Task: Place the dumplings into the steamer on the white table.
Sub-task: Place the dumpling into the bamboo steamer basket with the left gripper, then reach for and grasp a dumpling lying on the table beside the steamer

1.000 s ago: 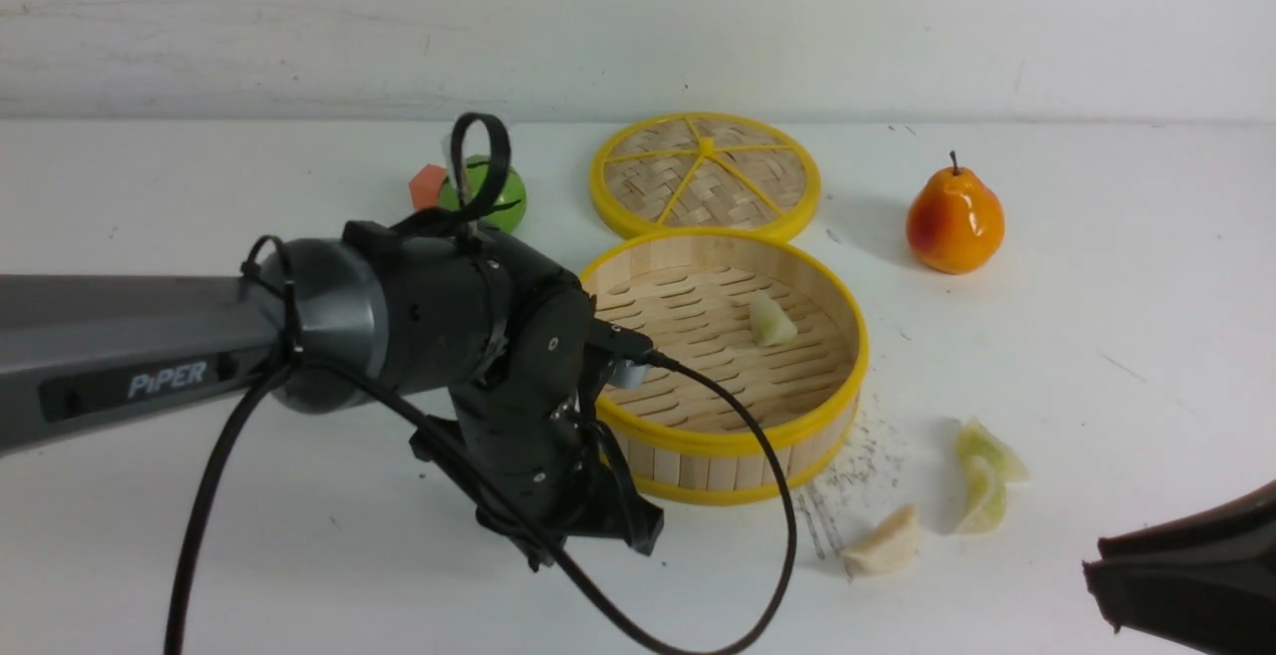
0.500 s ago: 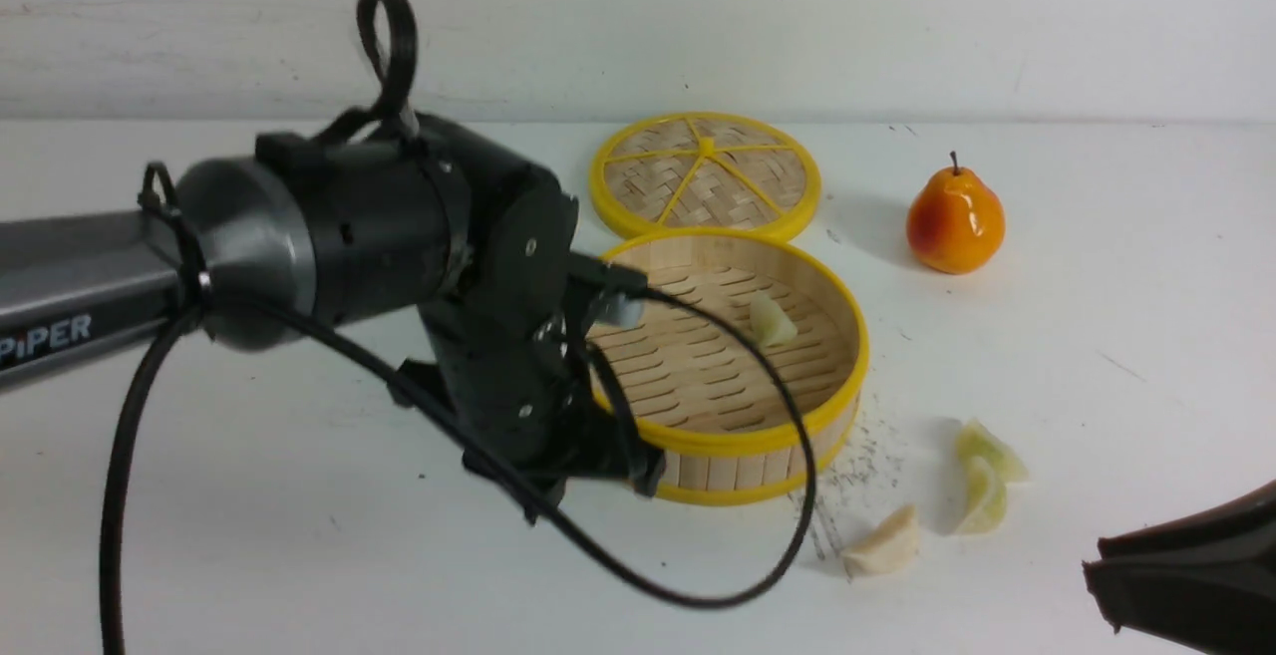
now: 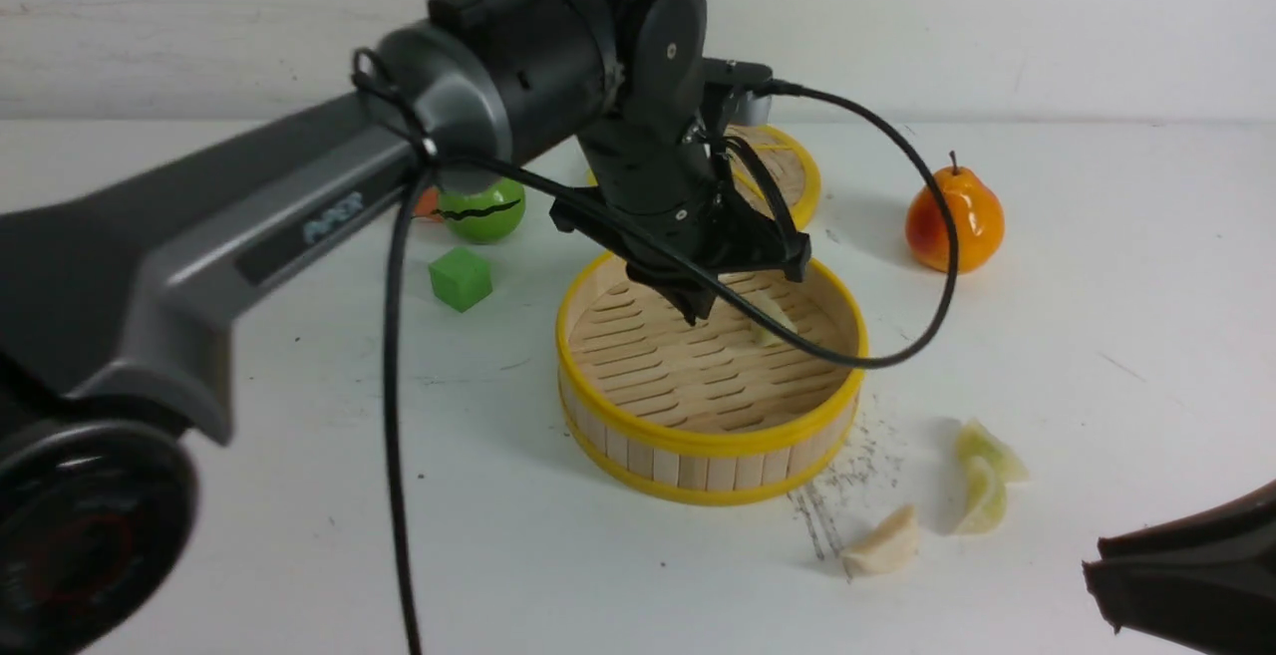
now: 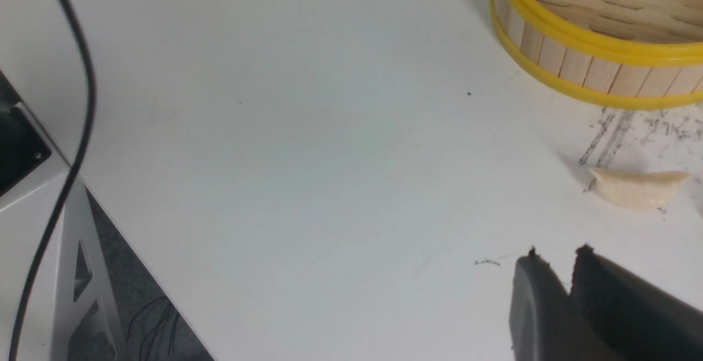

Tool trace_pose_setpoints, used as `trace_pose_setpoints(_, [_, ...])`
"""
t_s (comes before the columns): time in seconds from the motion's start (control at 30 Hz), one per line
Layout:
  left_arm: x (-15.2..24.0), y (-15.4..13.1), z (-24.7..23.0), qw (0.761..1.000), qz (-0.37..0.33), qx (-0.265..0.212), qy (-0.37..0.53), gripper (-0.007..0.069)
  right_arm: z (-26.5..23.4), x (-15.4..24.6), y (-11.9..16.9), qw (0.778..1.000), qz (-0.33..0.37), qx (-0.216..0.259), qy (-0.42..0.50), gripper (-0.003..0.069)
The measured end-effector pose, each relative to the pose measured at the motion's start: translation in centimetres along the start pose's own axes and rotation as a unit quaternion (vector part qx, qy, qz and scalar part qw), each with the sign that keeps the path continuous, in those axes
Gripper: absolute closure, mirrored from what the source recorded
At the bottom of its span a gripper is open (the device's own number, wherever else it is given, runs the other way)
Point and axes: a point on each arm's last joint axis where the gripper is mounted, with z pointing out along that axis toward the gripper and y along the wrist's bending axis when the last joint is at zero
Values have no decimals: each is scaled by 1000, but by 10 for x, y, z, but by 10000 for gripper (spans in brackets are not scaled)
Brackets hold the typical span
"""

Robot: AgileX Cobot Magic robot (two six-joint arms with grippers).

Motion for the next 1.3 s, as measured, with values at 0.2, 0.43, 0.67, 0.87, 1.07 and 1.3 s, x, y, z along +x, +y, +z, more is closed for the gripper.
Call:
trace_pose_setpoints(0.2, [-10, 13, 49, 999, -25, -12, 18, 639, 0, 0, 0, 1000, 0, 0, 0, 559])
trace_pose_setpoints(0.43, [-8, 12, 76, 999, -30, -6, 16, 636, 0, 0, 0, 1000, 0, 0, 0, 554])
trace_pose_setpoints(0.67, [-7, 12, 77, 999, -31, -7, 22, 491, 0, -2, -1, 1000, 0, 7, -9, 545])
trace_pose_setpoints(0.87, [-4, 12, 63, 998, -29, -16, 60, 263, 0, -2, -2, 1000, 1, 10, -13, 542])
trace_pose_setpoints(1.07, [-27, 6, -36, 1000, 6, 5, -22, 178, 3, -1, -9, 999, 36, 36, 11, 540])
trace_pose_setpoints(1.3, [-18, 6, -188, 987, 34, 31, -156, 315, 14, -12, -30, 990, 74, 79, 85, 548])
